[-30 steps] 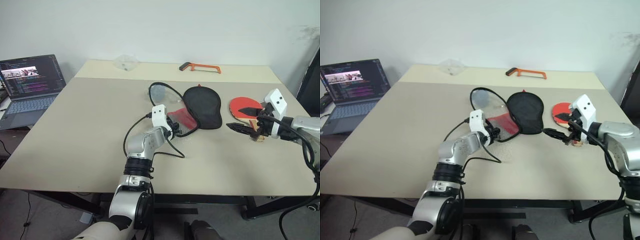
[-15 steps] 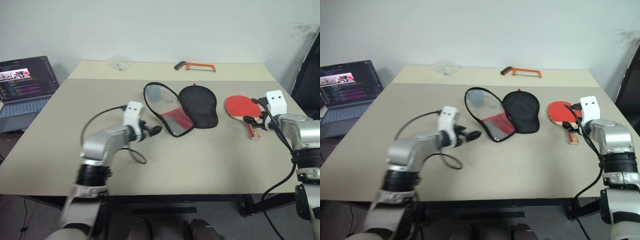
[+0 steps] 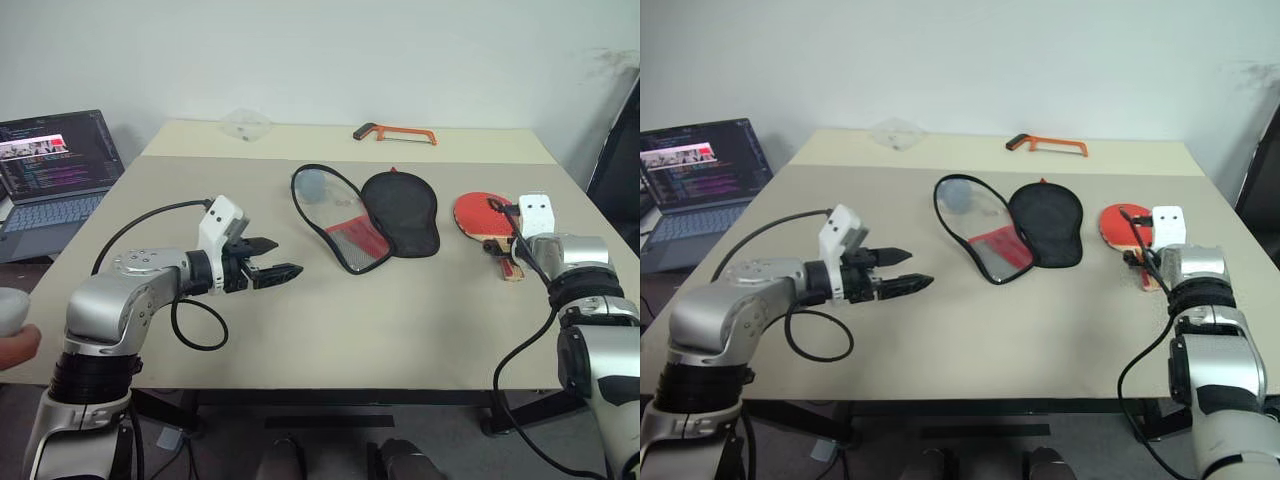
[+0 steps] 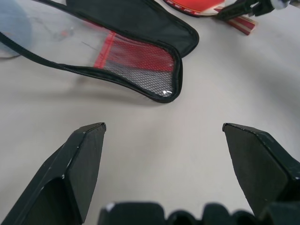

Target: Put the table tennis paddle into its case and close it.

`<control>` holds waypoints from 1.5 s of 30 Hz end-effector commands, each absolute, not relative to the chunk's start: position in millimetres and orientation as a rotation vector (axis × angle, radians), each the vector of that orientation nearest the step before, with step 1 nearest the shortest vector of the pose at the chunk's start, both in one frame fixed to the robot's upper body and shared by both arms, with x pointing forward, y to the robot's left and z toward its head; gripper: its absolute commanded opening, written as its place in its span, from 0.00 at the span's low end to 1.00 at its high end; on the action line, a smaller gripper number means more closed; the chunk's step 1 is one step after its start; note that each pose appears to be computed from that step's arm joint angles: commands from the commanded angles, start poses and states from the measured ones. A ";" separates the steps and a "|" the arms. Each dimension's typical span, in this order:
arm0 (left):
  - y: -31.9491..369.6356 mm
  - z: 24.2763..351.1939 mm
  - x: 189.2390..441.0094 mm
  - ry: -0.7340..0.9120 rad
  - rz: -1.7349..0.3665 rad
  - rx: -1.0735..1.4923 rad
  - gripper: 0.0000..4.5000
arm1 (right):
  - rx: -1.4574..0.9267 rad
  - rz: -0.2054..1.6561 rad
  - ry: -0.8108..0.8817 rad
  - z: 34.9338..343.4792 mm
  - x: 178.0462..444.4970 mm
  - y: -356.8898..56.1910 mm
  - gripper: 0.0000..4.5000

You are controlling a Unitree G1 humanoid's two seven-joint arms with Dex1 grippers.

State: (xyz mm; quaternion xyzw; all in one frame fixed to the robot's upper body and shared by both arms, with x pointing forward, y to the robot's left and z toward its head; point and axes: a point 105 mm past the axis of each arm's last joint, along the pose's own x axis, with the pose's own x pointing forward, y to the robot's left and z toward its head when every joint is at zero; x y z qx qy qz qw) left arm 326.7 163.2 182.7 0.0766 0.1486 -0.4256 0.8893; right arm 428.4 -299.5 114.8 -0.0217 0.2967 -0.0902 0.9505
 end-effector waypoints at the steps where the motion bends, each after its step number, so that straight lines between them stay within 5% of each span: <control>1: 155.0 195.2 322.8 0.253 -0.918 0.186 0.97 | 0.002 -0.205 0.545 131.4 434.7 -301.4 1.00; 5: 152.9 196.9 322.5 0.246 -0.924 0.187 0.97 | 0.038 -0.201 0.531 129.4 435.9 -299.4 0.86; 14: 154.2 197.9 329.6 0.242 -0.896 0.186 0.97 | 0.061 -0.197 0.489 139.4 441.5 -293.4 0.23; 26: 167.5 192.8 334.6 0.265 -0.830 0.185 0.97 | 0.060 -0.049 0.227 233.8 468.8 -222.0 0.23; 37: 172.9 179.6 338.9 0.293 -0.764 0.172 0.97 | 0.069 0.136 0.279 208.3 480.8 -126.0 0.23; 45: 175.4 174.1 332.4 0.314 -0.749 0.166 0.97 | 0.070 0.157 0.335 184.8 479.3 -107.3 0.23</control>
